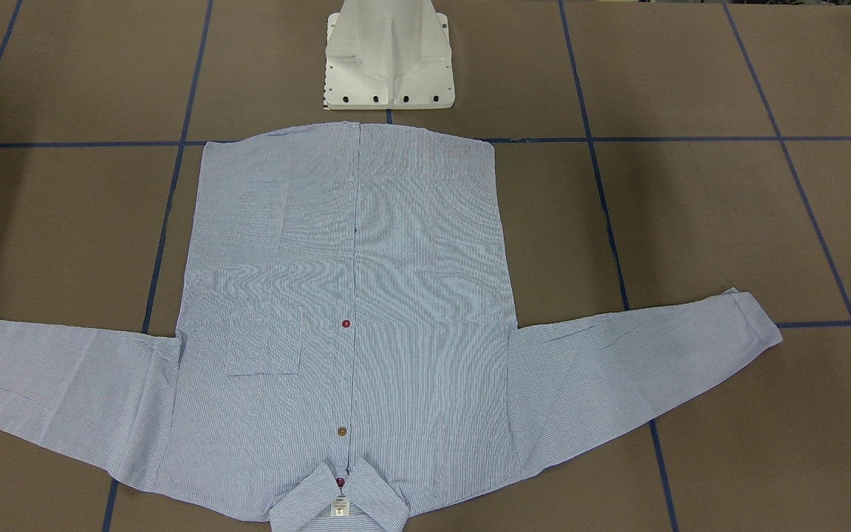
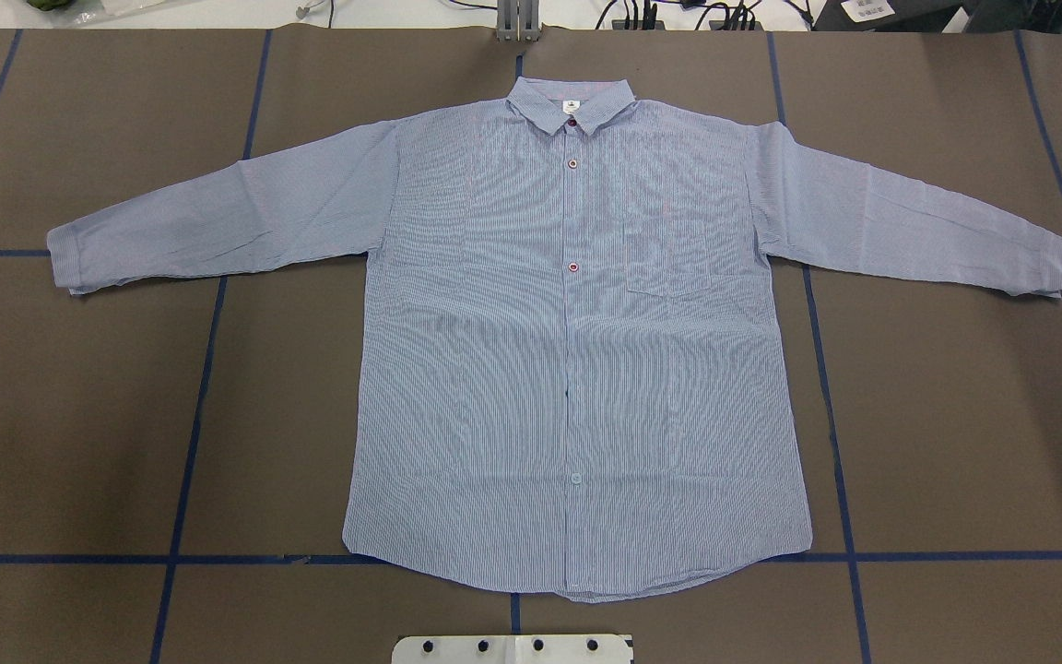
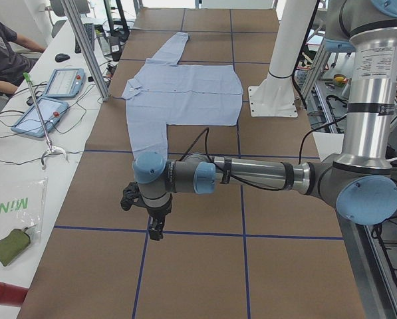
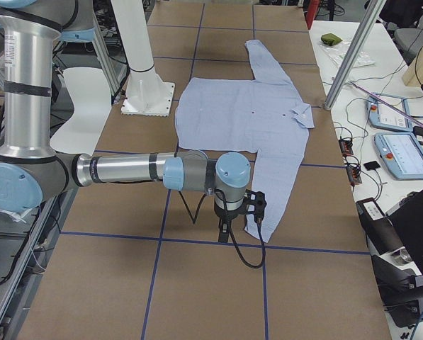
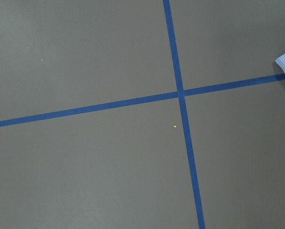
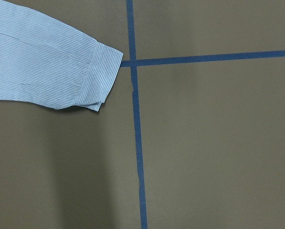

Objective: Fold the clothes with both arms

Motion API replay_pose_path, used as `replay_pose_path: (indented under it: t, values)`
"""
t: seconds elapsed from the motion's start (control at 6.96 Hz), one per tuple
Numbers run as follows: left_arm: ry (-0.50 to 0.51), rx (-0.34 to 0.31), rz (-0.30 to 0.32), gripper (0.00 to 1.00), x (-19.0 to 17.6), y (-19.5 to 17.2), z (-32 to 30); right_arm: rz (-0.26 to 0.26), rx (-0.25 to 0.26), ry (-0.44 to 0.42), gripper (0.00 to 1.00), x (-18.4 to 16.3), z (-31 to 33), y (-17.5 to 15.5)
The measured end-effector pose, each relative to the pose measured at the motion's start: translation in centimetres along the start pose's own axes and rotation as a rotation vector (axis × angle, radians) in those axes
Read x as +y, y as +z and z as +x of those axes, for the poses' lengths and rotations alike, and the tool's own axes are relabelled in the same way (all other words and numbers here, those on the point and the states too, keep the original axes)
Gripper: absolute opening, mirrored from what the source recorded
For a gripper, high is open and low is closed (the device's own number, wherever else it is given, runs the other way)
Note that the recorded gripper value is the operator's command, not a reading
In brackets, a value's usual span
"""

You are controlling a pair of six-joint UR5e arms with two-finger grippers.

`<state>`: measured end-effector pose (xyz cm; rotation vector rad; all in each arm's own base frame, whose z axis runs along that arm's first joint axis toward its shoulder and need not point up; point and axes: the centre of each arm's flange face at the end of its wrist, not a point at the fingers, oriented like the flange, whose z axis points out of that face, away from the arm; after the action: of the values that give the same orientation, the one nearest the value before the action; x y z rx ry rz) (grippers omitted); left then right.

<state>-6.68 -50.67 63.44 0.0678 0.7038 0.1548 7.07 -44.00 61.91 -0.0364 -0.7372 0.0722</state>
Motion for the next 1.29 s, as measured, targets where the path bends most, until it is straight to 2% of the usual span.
replay_pose_path:
  t: [0.43, 0.57, 0.72, 1.01, 1.29]
  values:
    - [0.000, 0.000, 0.004, 1.00, -0.1, -0.2, 0.1, 0.003, -0.004, 0.001, 1.00, 0.1, -0.1, -0.1]
    - [0.002, -0.002, 0.017, 1.00, -0.5, -0.8, 0.3, -0.004, -0.026, 0.006, 1.00, 0.1, -0.1, 0.2]
    - [0.016, -0.004, 0.048, 1.00, -1.1, -2.4, 1.1, -0.006, -0.056, 0.004, 1.00, -0.1, -0.3, 0.5]
    - [0.062, 0.009, 0.116, 1.00, -1.9, -5.6, 3.3, 0.044, -0.127, -0.037, 1.00, -1.4, -2.5, -0.9]
    - [0.120, 0.018, 0.175, 1.00, -2.4, -6.7, 4.5, 0.061, -0.164, -0.051, 1.00, -2.5, -2.9, 0.2]
